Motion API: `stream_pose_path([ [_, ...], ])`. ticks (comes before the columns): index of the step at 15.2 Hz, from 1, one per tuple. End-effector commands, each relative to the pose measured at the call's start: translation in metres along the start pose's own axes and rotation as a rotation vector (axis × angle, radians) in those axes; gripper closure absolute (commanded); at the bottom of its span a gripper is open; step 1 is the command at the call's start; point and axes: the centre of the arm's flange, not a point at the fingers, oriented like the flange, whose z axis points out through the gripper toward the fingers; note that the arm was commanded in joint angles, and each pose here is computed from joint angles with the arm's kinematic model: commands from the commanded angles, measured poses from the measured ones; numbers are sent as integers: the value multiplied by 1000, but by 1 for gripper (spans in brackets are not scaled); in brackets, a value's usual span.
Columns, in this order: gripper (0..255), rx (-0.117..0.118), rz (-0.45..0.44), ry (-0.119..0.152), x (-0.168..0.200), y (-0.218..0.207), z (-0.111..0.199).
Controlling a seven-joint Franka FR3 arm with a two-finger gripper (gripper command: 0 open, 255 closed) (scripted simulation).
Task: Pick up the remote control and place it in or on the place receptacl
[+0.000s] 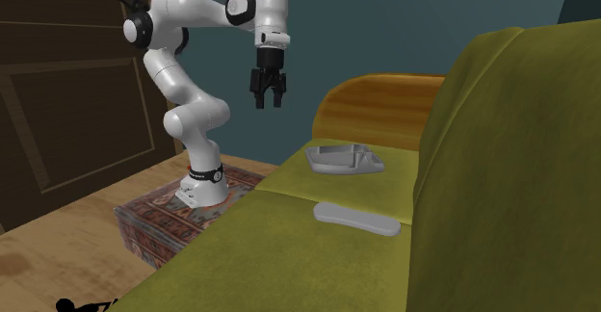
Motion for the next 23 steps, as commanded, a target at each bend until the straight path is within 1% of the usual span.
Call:
stream_pose_path([
  [1,0,0,0,0,0,0,0],
  [23,0,119,6,-4,231,52,174],
])
